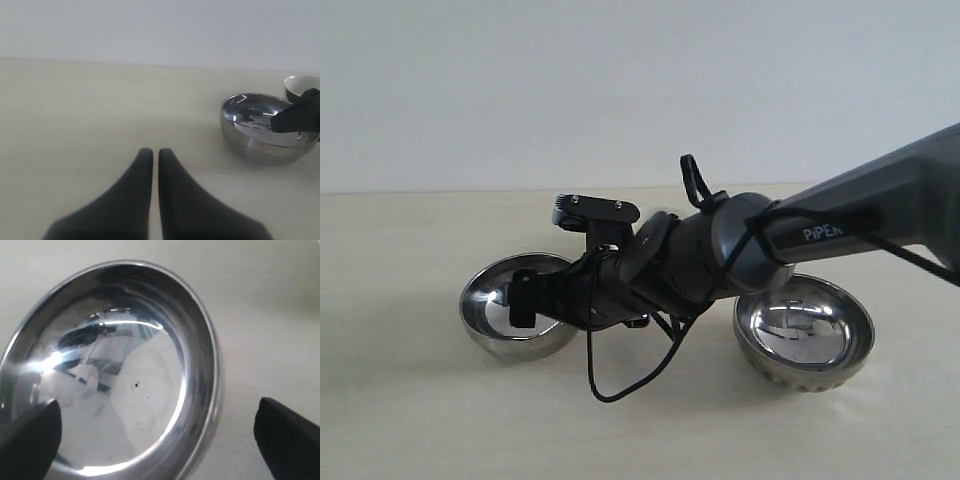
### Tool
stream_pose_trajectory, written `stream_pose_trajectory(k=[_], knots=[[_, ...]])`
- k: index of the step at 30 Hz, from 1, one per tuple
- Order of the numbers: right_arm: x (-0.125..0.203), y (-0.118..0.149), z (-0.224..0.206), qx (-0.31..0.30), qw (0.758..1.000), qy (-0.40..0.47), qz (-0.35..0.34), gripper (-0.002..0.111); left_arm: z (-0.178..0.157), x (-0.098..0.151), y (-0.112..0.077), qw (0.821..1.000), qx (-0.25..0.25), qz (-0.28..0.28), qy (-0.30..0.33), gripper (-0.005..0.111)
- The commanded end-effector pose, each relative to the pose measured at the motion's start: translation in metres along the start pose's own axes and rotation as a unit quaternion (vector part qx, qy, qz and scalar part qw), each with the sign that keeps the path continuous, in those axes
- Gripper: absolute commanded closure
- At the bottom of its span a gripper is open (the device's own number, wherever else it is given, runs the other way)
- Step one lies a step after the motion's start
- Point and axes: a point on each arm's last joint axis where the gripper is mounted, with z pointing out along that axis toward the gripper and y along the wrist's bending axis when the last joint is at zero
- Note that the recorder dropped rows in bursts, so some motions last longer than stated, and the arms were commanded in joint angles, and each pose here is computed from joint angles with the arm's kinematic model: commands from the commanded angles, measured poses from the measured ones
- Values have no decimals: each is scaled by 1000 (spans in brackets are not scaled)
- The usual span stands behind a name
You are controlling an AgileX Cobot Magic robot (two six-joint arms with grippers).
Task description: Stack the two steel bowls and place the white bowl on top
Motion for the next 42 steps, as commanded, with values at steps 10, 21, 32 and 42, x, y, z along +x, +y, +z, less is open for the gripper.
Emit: stream_pose_trajectory(k=[10, 21, 32, 42], knots=[[3, -4, 8, 12, 1000, -6, 25, 47, 0, 0, 0, 1000, 2, -2, -3, 103], [5, -2, 7, 4, 1000, 7, 28, 108, 0, 0, 0, 1000, 2, -2, -3, 103], [-27, 30, -46, -69, 997, -4, -42, 108, 0, 0, 0, 1000, 2, -2, -3, 103], [-61, -20, -103, -23, 994, 89, -55, 108, 0, 0, 0, 1000, 2, -2, -3, 103]])
